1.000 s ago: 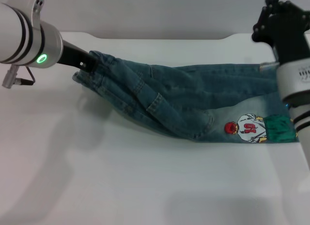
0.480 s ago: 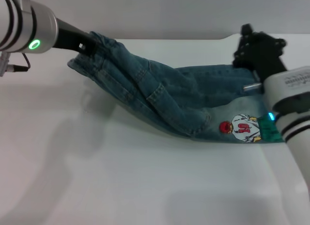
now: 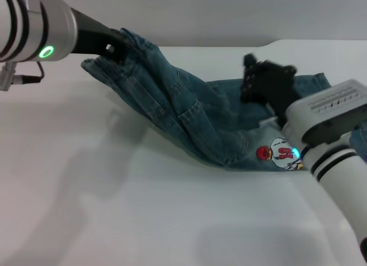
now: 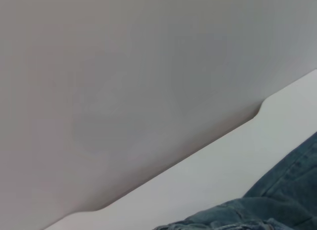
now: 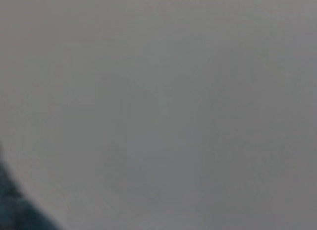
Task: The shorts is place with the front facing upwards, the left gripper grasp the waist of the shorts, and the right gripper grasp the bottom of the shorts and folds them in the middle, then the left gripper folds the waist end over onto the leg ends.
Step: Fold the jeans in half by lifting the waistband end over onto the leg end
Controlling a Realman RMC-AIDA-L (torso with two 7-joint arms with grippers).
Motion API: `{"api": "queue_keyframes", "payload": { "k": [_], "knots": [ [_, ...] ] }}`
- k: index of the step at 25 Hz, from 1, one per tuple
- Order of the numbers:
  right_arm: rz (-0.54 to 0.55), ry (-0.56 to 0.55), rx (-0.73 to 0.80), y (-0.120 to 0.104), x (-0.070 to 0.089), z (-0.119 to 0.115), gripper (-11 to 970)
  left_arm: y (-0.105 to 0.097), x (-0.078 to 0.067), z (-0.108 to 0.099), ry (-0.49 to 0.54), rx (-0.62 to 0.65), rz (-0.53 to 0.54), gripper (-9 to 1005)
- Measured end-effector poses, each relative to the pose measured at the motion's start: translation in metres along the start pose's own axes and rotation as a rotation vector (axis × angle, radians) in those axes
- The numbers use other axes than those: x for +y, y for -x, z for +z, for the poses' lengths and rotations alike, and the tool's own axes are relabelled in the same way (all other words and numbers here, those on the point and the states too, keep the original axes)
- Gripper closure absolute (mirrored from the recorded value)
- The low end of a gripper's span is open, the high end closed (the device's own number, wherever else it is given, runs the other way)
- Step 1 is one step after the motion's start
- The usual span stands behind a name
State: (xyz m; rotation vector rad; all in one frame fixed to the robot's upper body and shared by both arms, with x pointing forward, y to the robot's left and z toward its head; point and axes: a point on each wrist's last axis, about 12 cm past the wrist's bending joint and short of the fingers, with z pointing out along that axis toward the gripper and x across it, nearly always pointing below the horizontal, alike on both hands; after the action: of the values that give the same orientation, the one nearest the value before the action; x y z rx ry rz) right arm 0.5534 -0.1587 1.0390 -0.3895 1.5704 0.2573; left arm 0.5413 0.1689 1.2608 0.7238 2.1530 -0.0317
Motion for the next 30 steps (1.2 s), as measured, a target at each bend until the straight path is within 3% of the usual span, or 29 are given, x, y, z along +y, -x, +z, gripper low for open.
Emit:
{"api": "queue_keyframes", "payload": {
  "k": [5,20,30],
  "knots": [
    [0.037,0.068,0.045,-0.009,0.013,-0.007,959,0.005,-0.003,-0.001,-0.007,-0.021,0.006,966],
    [0.102,0.098,0.11,-0.014,0.018,-0.004,959,0.02,-0.01,-0.002,-0.037,-0.106,0.026,966],
    [0.112,0.24,0.15,-0.005,0.047,0.01,960,0.034,-0.016,-0.005,-0.092,-0.236,0.039,966]
  ]
}}
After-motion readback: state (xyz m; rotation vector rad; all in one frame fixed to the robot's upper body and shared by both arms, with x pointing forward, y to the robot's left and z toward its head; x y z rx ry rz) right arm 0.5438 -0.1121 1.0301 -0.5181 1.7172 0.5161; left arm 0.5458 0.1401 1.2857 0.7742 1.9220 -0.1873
